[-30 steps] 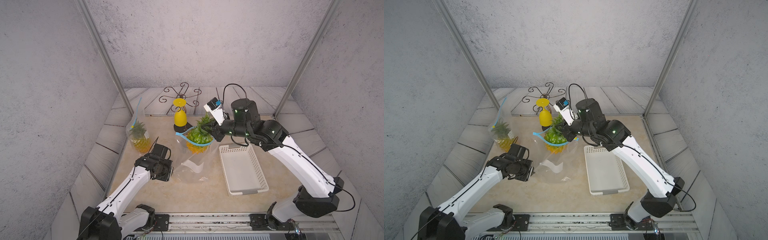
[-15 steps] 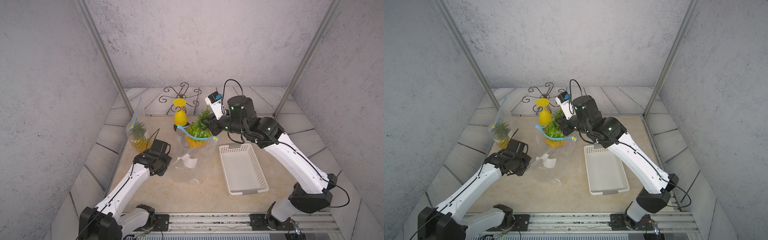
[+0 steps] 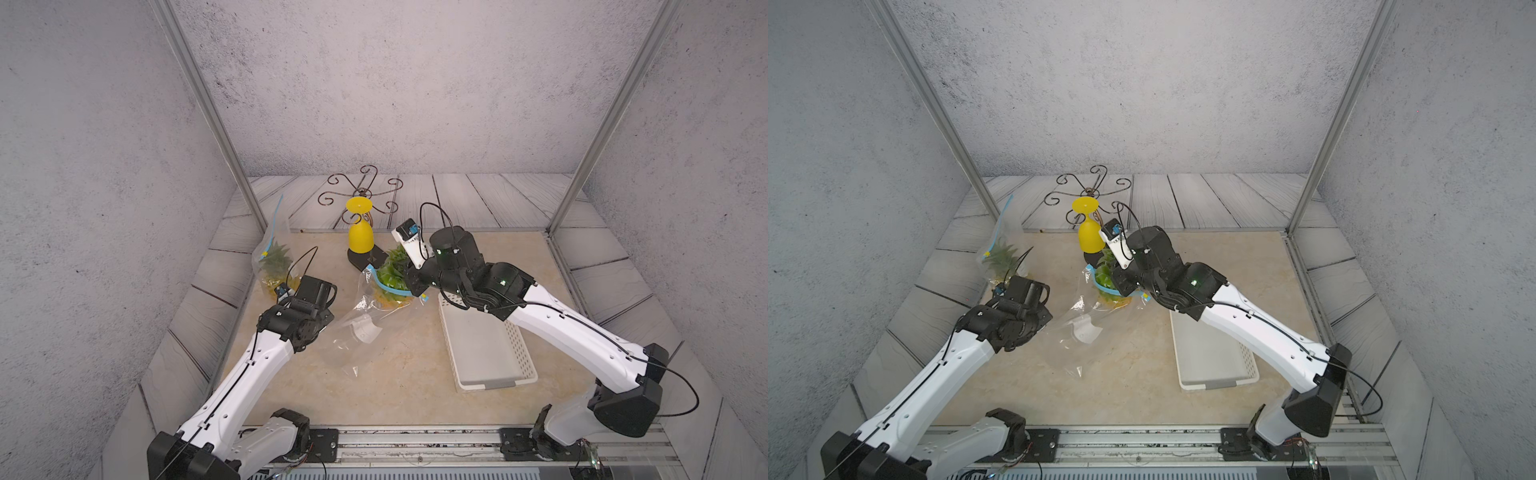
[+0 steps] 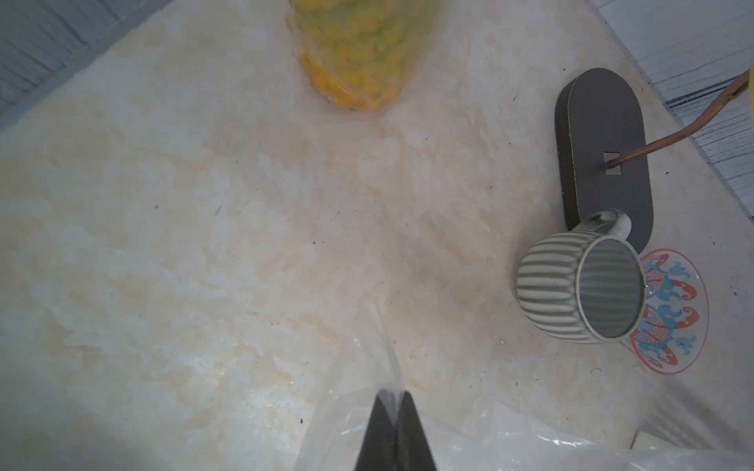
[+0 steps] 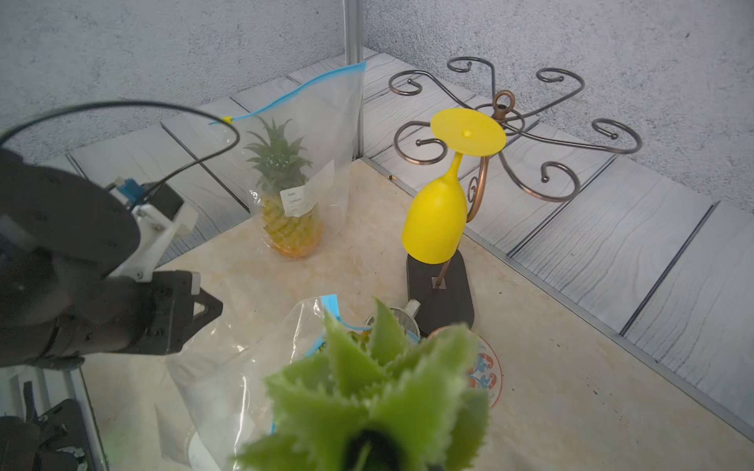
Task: Open the zip-top bag and take out the pineapple
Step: Pick up the pineapple from the zipper food storage bag.
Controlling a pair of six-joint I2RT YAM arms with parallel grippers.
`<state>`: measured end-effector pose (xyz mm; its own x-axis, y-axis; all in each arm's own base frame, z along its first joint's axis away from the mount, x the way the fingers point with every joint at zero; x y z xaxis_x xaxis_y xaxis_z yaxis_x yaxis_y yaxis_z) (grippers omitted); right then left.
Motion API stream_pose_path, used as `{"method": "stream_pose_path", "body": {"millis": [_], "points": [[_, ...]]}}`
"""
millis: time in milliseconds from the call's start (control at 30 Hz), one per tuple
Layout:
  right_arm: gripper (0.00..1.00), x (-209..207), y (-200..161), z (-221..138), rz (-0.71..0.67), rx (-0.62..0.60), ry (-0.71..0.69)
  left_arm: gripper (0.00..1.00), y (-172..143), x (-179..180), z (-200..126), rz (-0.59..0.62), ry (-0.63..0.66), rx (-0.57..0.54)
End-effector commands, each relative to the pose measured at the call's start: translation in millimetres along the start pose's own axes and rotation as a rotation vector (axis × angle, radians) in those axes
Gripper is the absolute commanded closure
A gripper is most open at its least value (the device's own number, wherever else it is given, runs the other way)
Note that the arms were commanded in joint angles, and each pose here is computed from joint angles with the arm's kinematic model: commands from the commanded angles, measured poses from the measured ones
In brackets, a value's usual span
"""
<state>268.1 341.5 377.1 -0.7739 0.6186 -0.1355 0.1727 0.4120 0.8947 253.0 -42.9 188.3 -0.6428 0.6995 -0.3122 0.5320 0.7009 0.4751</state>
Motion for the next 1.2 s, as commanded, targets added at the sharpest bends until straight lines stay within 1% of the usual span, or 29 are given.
{"method": "stream_pose_path", "body": {"millis": [0,167,233,333,433,533,633,700,833,967,1067,1167], "points": [[1.0,-16.2,60.1,-59.1,0.022,-0.254,-0.046,1.0,4.6,12.3,1.9,0.074,0.084,-0.029],[1.0,-26.4,57.1,-72.6,0.015,-0.267,-0.111,1.0,5.3,25.1,5.3,0.079,0.118,-0.056],[1.0,-30.9,51.0,-74.7,0.004,-0.267,-0.147,1.0,4.3,24.8,4.6,0.07,0.101,-0.047],[1.0,-32.0,42.4,-71.2,-0.002,-0.252,-0.163,1.0,-2.4,11.0,1.2,0.039,0.017,0.01],[1.0,-34.5,36.3,-66.5,0.018,-0.243,-0.182,1.0,-8.8,4.0,-1.7,-0.014,-0.013,0.067],[1.0,-50.7,29.3,-69.3,0.045,-0.218,-0.291,1.0,-10.0,5.9,-2.1,-0.036,0.0,0.075],[1.0,-75.1,14.4,-75.8,0.03,-0.128,-0.448,1.0,-9.4,8.6,-2.3,-0.041,0.013,0.071],[1.0,-94.2,-3.4,-83.7,0.052,-0.066,-0.532,1.0,-9.0,6.6,-2.8,-0.051,0.003,0.074],[1.0,-127.8,-56.6,-92.1,0.194,0.06,-0.609,1.0,-9.5,0.4,-2.9,-0.074,-0.019,0.087],[1.0,-146.9,-114.0,-82.2,0.348,0.152,-0.609,1.0,-7.9,-8.6,-3.3,-0.086,-0.044,0.096],[1.0,-154.6,-148.5,-69.6,0.422,0.202,-0.618,1.0,-5.9,-17.8,-4.9,-0.103,-0.077,0.103],[1.0,-158.9,-173.3,-51.9,0.485,0.203,-0.579,1.0,-4.6,-32.0,-7.6,-0.137,-0.131,0.127]]}}
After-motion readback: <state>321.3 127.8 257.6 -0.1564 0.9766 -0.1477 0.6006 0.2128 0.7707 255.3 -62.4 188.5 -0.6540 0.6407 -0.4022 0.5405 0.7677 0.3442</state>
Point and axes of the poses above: each gripper's point midway between its finger pads, its own z axis out along the fingers, its own x axis along the line the jaws close on, y = z × x, the point moved 2 cm from there along -z, back along the fingers, and after that the axes turned 6 degrees about -z, right-handed, at the moved point
